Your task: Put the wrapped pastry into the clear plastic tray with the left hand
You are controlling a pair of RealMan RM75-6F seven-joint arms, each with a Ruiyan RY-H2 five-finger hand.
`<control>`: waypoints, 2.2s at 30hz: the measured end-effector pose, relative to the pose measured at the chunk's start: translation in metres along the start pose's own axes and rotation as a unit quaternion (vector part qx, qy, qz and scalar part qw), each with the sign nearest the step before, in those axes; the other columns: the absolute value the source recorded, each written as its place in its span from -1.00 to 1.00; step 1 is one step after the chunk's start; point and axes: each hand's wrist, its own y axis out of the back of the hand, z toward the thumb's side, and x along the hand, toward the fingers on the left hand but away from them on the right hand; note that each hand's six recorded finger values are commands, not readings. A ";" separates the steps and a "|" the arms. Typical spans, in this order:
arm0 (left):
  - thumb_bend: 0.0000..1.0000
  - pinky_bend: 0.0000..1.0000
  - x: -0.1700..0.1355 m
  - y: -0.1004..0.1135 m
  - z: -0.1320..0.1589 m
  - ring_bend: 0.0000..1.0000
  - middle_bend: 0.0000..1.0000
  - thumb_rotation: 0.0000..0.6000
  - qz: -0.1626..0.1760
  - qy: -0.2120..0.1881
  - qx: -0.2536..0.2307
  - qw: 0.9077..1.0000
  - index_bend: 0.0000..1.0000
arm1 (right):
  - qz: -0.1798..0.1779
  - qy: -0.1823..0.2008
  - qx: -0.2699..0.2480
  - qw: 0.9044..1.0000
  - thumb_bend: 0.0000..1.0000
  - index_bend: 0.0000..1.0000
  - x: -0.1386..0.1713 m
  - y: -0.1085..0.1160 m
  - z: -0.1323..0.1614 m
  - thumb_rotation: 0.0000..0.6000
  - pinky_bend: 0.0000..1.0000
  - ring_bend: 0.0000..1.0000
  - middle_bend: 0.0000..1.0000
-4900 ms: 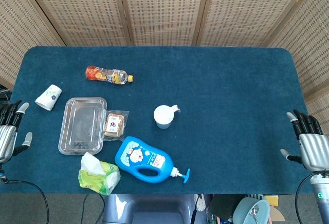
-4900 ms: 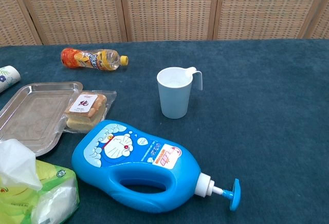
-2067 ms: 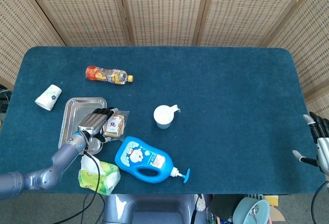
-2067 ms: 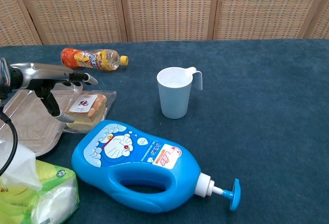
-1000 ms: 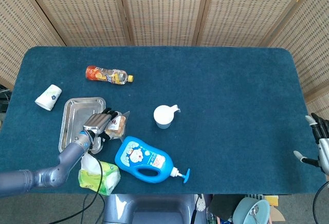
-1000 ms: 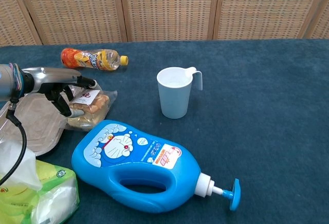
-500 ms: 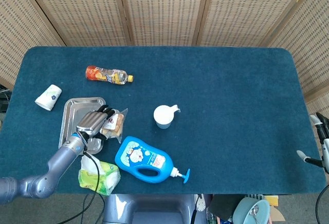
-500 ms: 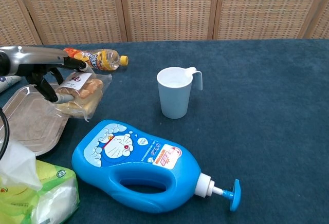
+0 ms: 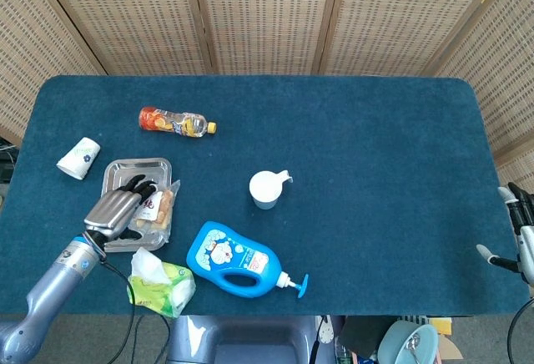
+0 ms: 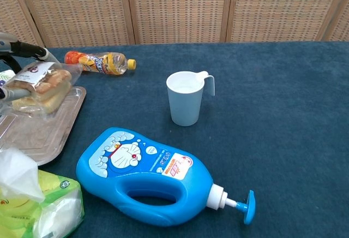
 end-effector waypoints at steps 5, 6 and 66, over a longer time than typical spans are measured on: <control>-0.02 -0.57 -0.004 0.016 -0.044 -0.96 -0.66 1.00 0.028 0.045 -0.011 0.998 -0.54 | 0.005 -0.002 0.006 1.000 -0.64 -1.00 -0.001 -0.004 0.004 1.00 -1.00 -1.00 -1.00; -0.02 -0.57 -0.006 0.017 -0.049 -0.96 -0.66 1.00 0.031 0.049 -0.015 0.998 -0.54 | 0.007 -0.002 0.006 1.000 -0.64 -1.00 -0.002 -0.006 0.005 1.00 -1.00 -1.00 -1.00; -0.23 -1.00 -0.142 0.063 -0.119 -1.00 -1.00 1.00 0.302 0.132 0.114 0.937 -1.00 | 0.025 -0.002 0.021 0.999 -0.64 -1.00 -0.005 -0.010 0.021 1.00 -1.00 -1.00 -1.00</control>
